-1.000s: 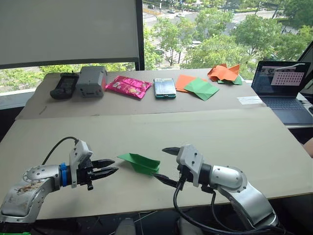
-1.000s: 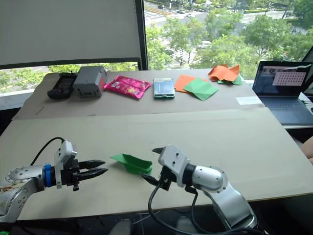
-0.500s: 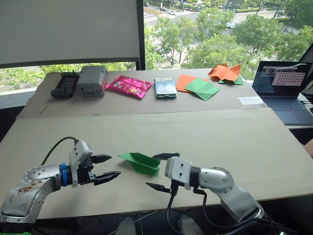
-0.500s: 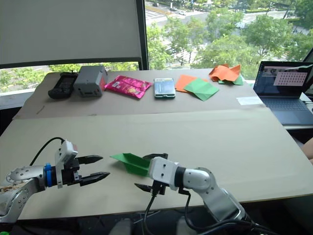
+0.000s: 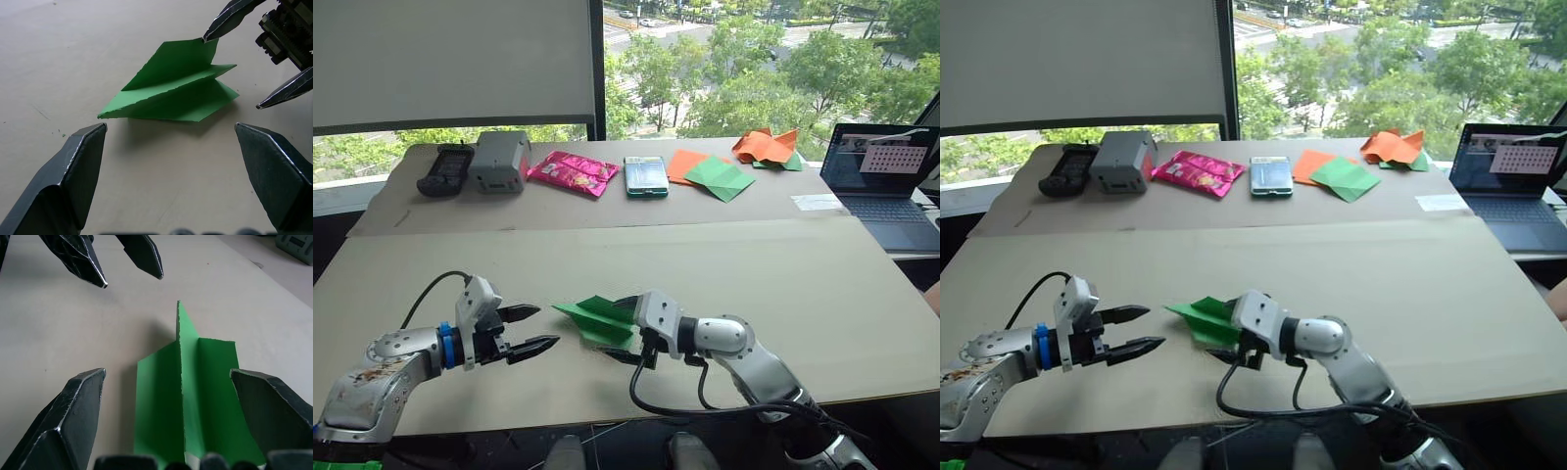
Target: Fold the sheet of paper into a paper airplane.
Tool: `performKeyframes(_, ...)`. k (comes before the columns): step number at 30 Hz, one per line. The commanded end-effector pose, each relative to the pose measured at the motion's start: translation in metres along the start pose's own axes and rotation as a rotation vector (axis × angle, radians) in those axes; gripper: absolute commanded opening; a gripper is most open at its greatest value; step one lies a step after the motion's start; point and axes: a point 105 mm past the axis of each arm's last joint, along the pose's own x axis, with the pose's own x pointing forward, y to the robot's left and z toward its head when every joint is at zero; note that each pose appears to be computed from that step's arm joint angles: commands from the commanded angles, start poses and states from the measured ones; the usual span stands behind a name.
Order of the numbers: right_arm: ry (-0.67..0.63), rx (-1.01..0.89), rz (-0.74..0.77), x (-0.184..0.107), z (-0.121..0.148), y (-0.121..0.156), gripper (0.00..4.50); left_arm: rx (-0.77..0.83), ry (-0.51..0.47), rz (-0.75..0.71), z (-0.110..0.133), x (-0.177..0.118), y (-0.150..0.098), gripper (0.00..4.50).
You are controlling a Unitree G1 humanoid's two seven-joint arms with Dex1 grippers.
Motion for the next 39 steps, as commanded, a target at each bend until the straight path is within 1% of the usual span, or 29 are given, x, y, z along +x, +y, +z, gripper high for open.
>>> performKeyframes(1, -0.031, 0.02, -0.013, 0.0, 0.009, -0.008, 4.5, 0.046, -0.032, -0.015, 0.012, 0.003, -0.005, 4.46)
performKeyframes(4, -0.051, 0.073, -0.022, 0.002, 0.012, -0.012, 4.5, 0.046, -0.035, -0.014, 0.013, 0.005, -0.005, 4.46)
performKeyframes(9, -0.126, 0.144, -0.046, 0.0, 0.03, -0.023, 4.5, 0.048, -0.035, -0.011, 0.013, 0.006, -0.005, 4.46)
performKeyframes(12, -0.121, 0.13, -0.045, -0.001, 0.033, -0.027, 4.5, 0.048, -0.034, -0.009, 0.013, 0.006, -0.005, 4.46)
performKeyframes(14, -0.086, 0.115, -0.037, -0.001, 0.03, -0.028, 4.5, 0.047, -0.033, -0.008, 0.013, 0.006, -0.006, 4.46)
performKeyframes(19, 0.026, 0.028, -0.025, 0.001, 0.011, -0.029, 4.5, 0.044, -0.03, -0.007, 0.012, 0.006, -0.006, 4.46)
performKeyframes(28, 0.07, 0.025, -0.016, 0.005, -0.008, -0.024, 4.5, 0.039, -0.026, -0.002, 0.011, 0.006, -0.007, 4.46)
performKeyframes(31, 0.075, 0.015, -0.013, 0.006, -0.009, -0.024, 3.69, 0.038, -0.025, 0.0, 0.011, 0.006, -0.007, 4.5)
performKeyframes(39, 0.089, 0.024, -0.013, 0.007, -0.014, -0.023, 0.94, 0.039, -0.02, 0.003, 0.011, 0.006, -0.006, 4.5)
